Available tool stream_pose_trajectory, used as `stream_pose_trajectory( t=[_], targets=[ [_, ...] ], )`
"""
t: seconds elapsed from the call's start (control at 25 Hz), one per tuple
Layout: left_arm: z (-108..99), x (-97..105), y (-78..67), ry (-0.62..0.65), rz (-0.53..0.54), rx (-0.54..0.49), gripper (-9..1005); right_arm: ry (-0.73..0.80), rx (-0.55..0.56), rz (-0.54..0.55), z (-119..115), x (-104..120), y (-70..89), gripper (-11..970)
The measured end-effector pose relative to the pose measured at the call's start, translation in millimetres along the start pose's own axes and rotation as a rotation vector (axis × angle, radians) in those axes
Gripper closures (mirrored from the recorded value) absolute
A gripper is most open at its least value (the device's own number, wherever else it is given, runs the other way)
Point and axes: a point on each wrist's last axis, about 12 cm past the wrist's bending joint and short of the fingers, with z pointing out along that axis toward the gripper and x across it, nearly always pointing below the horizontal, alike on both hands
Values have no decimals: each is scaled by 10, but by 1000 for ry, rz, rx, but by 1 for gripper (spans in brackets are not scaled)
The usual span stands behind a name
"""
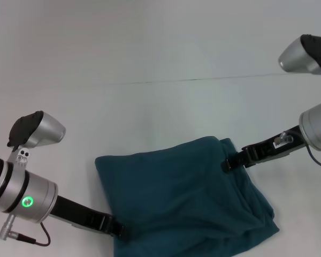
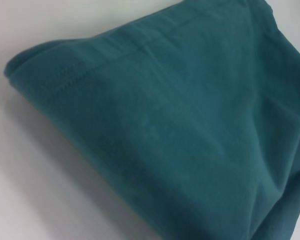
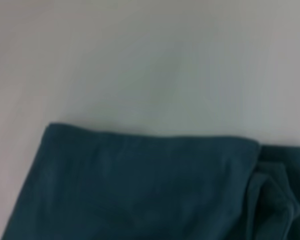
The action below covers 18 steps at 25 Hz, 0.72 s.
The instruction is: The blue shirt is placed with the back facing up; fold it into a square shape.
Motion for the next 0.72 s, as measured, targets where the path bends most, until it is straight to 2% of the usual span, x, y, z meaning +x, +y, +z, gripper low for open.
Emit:
stream_pose_trajectory(
  t=[0.52, 0.72],
  targets=[
    [6, 0, -8, 5, 3, 1, 847, 57, 24, -13, 243, 39, 40, 269],
    [6, 1, -7, 5, 3, 1, 844, 78, 22, -9, 320, 51, 42, 341]
  ],
)
